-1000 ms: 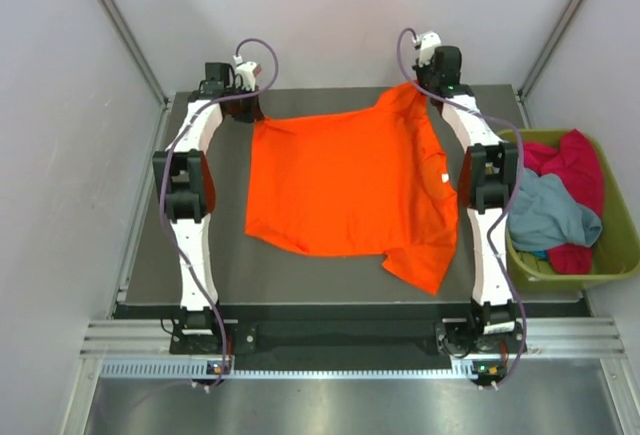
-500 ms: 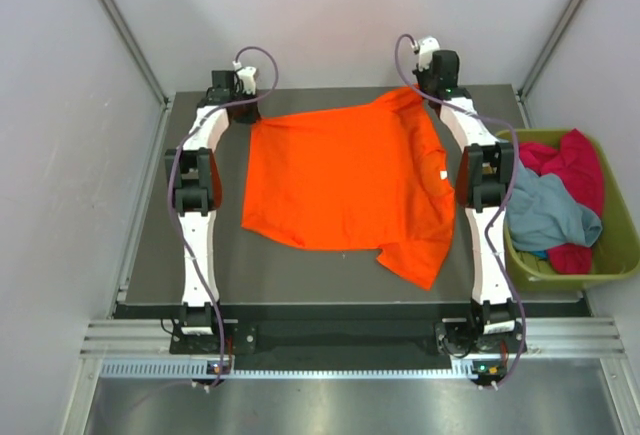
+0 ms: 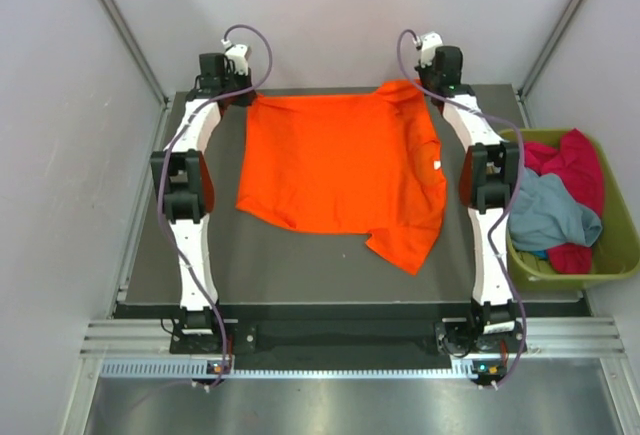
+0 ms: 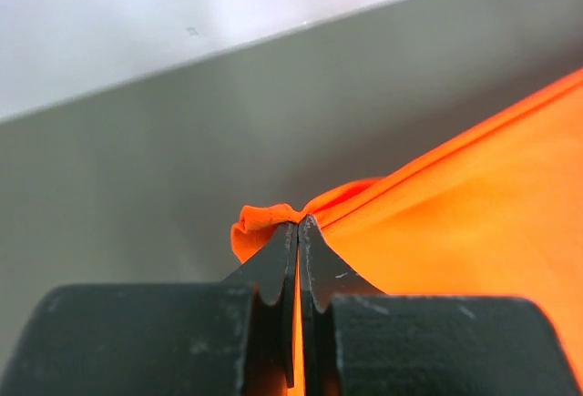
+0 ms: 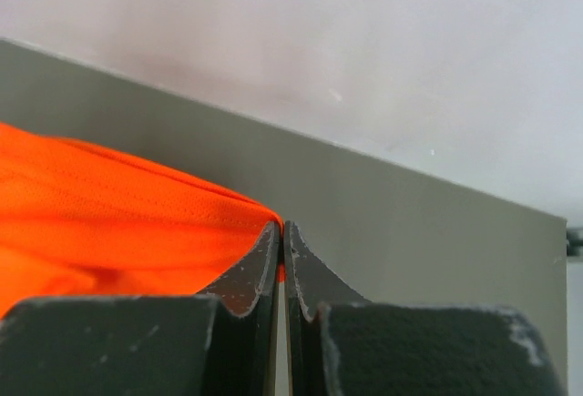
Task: Fold and stack the t-shirts
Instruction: Flatten the tshirt out, then fold the tshirt
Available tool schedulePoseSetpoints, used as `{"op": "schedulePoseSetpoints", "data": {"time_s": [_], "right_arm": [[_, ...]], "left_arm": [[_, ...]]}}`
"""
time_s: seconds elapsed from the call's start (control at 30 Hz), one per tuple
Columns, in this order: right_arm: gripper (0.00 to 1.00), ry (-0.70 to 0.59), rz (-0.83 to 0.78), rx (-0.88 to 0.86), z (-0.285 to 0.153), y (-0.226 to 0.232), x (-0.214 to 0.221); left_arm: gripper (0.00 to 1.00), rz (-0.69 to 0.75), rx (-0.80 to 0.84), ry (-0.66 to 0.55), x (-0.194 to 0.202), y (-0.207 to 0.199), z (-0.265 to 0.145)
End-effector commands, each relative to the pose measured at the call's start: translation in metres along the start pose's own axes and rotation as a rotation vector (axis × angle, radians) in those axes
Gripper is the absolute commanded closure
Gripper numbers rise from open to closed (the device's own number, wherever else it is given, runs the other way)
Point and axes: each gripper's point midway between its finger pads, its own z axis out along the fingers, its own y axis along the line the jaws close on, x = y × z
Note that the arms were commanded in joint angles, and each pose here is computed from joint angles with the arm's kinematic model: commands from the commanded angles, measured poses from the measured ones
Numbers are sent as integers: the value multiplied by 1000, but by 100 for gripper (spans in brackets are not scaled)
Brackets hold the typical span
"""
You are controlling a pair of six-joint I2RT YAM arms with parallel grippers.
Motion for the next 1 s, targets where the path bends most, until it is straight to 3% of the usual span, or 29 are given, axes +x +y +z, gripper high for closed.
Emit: {"op": "schedulePoseSetpoints", "data": {"time_s": [0.0, 0.27, 0.6, 0.97], "right_arm": [[100, -103, -4, 22, -50, -26, -64], [100, -45, 10, -66, -101, -8, -66], [100, 88, 10, -199, -133, 37, -23], [100, 126, 38, -246, -172, 54, -13]], "left_arm": [[100, 29, 20, -89, -43, -13, -43], [100, 18, 29, 38, -4, -21, -69], [100, -18, 39, 73, 5, -19, -85], [100, -78, 90, 172, 31, -31, -95]]}}
